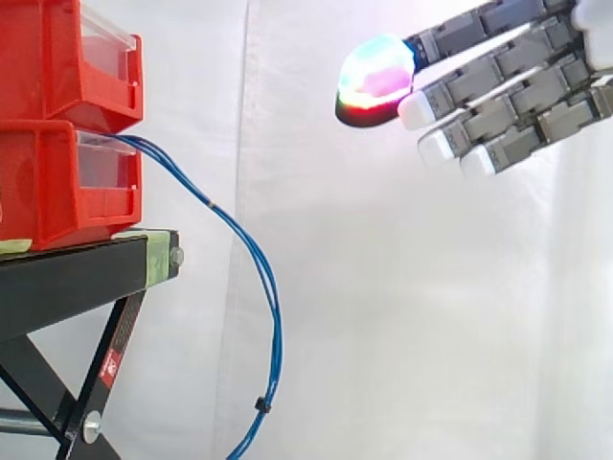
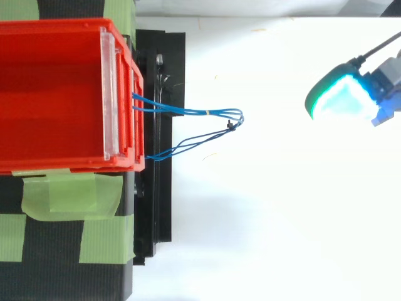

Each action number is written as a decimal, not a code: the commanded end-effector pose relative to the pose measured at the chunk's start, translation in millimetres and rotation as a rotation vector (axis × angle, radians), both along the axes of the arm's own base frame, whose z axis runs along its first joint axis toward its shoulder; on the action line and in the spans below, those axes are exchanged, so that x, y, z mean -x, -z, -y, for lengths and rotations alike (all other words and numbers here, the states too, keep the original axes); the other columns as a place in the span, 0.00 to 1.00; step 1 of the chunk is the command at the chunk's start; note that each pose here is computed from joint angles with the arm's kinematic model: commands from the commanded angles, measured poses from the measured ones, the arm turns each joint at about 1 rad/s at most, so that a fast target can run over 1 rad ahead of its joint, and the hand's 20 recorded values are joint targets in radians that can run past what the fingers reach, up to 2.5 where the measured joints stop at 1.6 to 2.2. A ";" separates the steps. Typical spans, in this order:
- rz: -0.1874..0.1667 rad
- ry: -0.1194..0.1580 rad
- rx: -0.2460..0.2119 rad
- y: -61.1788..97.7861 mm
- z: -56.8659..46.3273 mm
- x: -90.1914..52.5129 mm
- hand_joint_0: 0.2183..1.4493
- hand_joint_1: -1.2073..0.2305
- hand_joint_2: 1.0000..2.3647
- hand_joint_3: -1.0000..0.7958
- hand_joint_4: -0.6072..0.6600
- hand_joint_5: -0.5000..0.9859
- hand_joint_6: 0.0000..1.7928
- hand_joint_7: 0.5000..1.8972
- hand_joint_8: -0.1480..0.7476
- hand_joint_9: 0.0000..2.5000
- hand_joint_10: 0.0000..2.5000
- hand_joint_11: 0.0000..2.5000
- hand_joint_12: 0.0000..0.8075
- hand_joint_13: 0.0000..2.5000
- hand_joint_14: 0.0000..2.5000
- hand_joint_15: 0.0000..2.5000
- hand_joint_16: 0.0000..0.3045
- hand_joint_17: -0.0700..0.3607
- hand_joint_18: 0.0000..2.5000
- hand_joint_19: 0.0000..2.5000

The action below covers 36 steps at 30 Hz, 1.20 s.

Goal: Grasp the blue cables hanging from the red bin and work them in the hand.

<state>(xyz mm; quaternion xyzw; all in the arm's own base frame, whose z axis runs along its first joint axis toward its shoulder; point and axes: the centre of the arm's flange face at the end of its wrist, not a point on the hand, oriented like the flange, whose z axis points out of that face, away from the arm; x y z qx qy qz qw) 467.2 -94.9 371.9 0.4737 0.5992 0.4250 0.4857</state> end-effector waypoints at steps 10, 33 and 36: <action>0.054 0.045 -0.032 60.8 5.7 17.4 0.42 0.45 0.00 0.07 0.62 0.25 0.00 0.17 0.48 0.16 0.00 0.12 0.45 0.12 0.00 0.14 0.17 0.43 0.07 0.17; 0.159 0.247 -0.260 192.1 -3.2 6.4 0.42 0.45 0.00 0.07 0.63 0.27 0.00 0.18 0.48 0.17 0.00 0.14 0.45 0.14 0.01 0.16 0.17 0.43 0.08 0.18; 0.196 0.245 -0.269 198.9 -5.5 -1.5 0.42 0.45 0.00 0.07 0.63 0.27 0.00 0.18 0.48 0.17 0.00 0.14 0.45 0.14 0.01 0.16 0.17 0.43 0.09 0.18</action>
